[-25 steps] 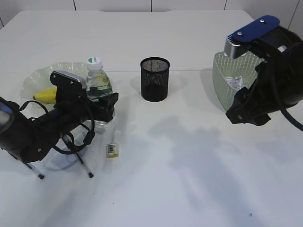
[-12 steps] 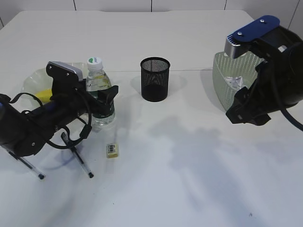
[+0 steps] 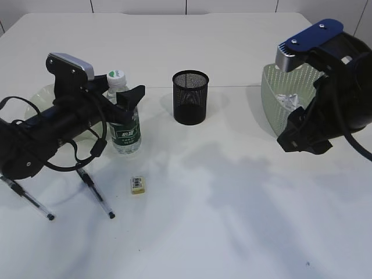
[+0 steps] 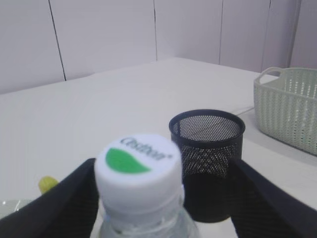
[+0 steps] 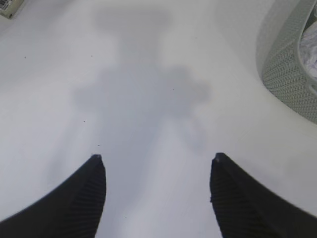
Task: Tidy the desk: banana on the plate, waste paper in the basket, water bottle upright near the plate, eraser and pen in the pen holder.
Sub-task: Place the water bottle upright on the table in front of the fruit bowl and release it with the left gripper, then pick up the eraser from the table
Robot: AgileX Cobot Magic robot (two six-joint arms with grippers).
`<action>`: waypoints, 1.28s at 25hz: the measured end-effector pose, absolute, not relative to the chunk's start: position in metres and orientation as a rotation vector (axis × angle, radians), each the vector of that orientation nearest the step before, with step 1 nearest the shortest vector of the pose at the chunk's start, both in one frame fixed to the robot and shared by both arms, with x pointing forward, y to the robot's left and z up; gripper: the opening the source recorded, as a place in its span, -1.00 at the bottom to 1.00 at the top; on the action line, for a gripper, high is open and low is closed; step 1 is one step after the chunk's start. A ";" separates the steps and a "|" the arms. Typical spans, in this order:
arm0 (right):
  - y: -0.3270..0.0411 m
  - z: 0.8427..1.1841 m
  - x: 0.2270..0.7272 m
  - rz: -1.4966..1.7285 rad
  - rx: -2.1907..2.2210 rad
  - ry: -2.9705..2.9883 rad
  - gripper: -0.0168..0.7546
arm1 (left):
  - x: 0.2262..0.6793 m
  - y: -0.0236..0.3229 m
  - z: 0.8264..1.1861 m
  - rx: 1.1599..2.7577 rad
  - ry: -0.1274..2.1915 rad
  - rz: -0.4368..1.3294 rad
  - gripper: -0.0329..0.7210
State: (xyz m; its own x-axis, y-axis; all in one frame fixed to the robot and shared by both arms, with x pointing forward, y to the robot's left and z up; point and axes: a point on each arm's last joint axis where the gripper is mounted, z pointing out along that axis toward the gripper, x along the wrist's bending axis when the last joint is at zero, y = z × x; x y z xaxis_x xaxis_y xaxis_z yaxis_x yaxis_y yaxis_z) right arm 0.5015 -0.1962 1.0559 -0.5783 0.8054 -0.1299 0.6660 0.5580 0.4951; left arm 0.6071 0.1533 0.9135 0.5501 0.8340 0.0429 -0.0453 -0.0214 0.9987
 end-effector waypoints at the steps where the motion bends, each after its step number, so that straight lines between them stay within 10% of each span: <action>1: -0.196 1.056 0.501 0.569 1.205 2.454 0.33 | 0.606 0.153 0.917 1.424 0.715 0.811 0.56; 14: -0.196 1.056 0.501 0.569 1.205 2.454 0.33 | 0.595 0.159 0.984 1.489 0.726 0.857 0.56; 32: -0.195 1.054 0.495 0.546 1.290 2.512 0.33 | 0.503 0.224 1.066 1.802 1.541 0.662 0.42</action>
